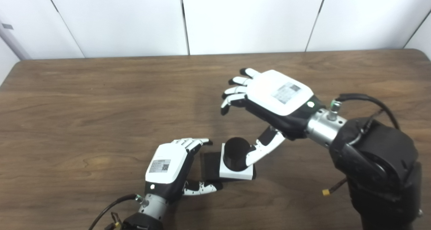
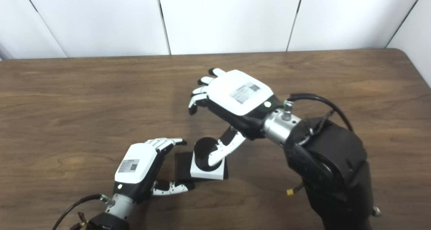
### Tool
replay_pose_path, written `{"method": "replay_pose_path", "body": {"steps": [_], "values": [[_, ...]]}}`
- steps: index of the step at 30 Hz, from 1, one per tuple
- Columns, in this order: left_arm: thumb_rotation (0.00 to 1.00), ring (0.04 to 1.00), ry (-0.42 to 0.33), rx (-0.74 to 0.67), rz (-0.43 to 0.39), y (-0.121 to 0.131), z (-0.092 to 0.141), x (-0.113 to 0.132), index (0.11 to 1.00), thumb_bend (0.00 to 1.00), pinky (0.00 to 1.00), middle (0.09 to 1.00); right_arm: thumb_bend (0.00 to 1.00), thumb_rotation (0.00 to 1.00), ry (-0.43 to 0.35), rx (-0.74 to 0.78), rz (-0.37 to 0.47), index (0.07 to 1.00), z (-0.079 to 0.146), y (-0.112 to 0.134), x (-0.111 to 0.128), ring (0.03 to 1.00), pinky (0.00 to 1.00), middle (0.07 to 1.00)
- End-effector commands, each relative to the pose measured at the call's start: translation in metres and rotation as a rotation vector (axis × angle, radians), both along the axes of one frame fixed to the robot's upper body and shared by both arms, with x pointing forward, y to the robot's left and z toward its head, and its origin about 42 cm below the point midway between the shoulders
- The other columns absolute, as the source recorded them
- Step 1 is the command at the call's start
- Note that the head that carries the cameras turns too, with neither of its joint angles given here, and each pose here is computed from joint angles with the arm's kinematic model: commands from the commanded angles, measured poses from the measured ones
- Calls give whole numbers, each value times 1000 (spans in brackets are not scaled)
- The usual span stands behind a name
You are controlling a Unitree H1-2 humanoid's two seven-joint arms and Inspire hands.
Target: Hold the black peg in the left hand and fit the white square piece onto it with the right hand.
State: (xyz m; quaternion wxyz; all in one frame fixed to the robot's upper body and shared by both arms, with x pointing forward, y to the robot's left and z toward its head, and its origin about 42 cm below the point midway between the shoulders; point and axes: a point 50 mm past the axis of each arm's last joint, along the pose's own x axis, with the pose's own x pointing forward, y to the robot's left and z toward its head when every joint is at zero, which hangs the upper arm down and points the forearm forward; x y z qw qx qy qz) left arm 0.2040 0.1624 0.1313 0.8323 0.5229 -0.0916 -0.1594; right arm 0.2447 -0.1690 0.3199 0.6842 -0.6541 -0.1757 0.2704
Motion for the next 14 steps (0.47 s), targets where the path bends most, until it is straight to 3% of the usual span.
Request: {"method": "replay_pose_path", "body": {"steps": [1,4,14], "values": [[357,834,11,-34,-22,2,4,3,851,1000,846,830,993,581,-10,17,-29,717,2,-9,-1,936,1000,845],[368,847,29,-108,-36,4,9,4,880,1000,856,865,982,567,17,21,-54,721,-6,-16,0,936,1000,849],[459,875,48,-272,-70,17,35,0,987,1000,738,937,978,553,60,70,-115,730,-19,-34,4,936,1000,854]]}}
